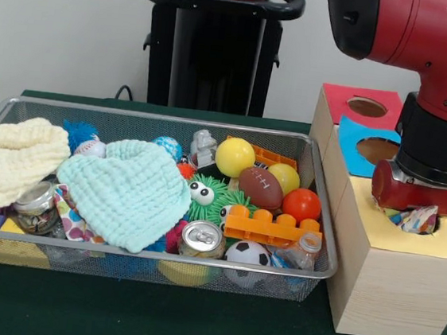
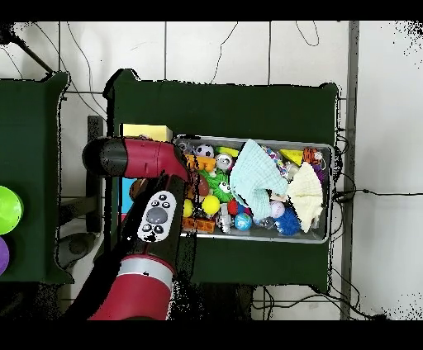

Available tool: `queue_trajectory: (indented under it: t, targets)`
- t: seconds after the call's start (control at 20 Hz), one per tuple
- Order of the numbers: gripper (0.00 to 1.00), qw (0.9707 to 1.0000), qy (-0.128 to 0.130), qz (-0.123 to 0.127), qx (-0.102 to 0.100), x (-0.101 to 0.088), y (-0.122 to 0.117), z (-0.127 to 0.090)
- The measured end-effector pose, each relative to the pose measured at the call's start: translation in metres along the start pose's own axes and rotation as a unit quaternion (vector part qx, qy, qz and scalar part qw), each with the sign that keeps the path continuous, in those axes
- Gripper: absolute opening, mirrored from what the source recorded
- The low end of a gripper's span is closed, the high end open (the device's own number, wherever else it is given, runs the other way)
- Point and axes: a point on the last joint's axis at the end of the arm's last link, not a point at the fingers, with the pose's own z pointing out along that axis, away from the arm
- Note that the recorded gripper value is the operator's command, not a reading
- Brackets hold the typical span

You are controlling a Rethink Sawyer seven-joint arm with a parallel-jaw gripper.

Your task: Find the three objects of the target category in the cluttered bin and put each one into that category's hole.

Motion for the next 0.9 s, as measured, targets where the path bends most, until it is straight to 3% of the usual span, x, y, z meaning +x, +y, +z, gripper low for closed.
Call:
queue_trajectory:
  t: [0.4,0.45,0.9]
  targets:
    - [1.00,1.0000,0.000,0.000,0.000,0.0001,0.0000,0.0000]
    - [0.00,1.0000,0.001,-0.001,0.002,0.0011,0.0003,0.0010]
    - [0.00,0.9999,0.002,0.001,0.011,0.0022,-0.0072,0.0029]
